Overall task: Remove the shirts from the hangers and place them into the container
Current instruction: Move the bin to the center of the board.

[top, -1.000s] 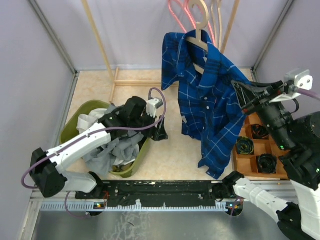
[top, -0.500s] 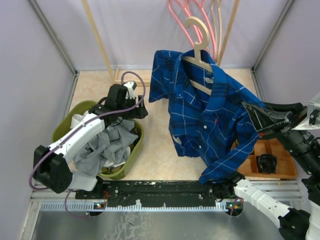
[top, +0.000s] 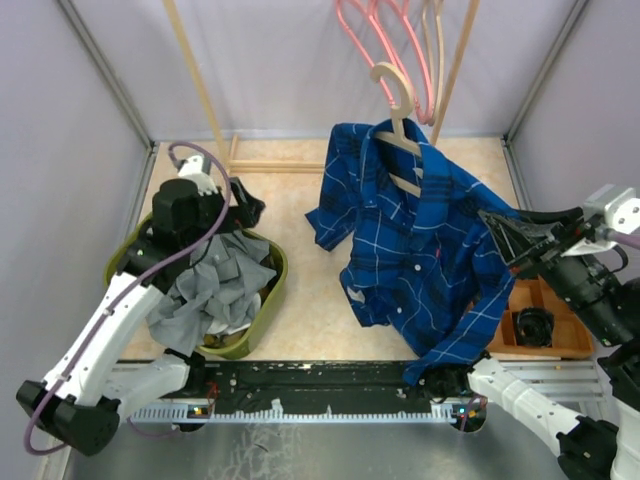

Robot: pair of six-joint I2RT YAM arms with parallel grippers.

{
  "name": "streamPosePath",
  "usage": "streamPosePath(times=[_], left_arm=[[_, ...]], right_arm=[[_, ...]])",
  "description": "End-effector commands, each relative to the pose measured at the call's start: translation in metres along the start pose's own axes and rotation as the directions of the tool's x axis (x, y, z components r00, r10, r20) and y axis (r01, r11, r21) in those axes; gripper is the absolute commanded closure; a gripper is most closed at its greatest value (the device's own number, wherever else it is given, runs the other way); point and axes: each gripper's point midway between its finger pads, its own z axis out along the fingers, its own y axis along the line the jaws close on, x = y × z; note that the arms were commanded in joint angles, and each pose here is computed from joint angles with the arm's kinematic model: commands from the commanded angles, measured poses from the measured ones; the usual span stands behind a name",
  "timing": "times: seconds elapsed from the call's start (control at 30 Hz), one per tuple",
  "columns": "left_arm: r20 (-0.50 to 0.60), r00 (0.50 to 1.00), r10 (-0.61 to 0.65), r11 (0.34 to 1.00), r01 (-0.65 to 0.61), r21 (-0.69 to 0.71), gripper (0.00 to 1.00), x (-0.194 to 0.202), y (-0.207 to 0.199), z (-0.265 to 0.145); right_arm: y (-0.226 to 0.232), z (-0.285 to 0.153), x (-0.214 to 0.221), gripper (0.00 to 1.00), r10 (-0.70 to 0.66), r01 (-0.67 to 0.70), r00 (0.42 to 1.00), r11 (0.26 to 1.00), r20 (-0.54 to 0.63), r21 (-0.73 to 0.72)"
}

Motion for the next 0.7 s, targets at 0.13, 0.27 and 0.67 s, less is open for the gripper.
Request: streamPosePath(times=[0.13,0.27,0.67], left_arm=[[0.052,0.982,-0.182,0.887,0.187,-0.422,0.01,-0.012,0.127,0.003],[0.075,0.961,-0.266,0.859,0.271,-0.435,0.0,-0.012,0.164,0.011],[0.024,0.959,-0.281,0.914,0.275,-0.299,0.01,-0.05,0.199,0.107]], right_arm=[[0.026,0.015,-0.009,1.0,-0.01,0.016,0.999,0.989,0.035,-0.15],[0.042,0.008,-0.016,1.0,-0.001,0.015,0.998,0.97,0.059,-0.244],[0.074,-0.01,-0.021,1.0,0.005,0.026,0.997,0.907,0.073,-0.42]])
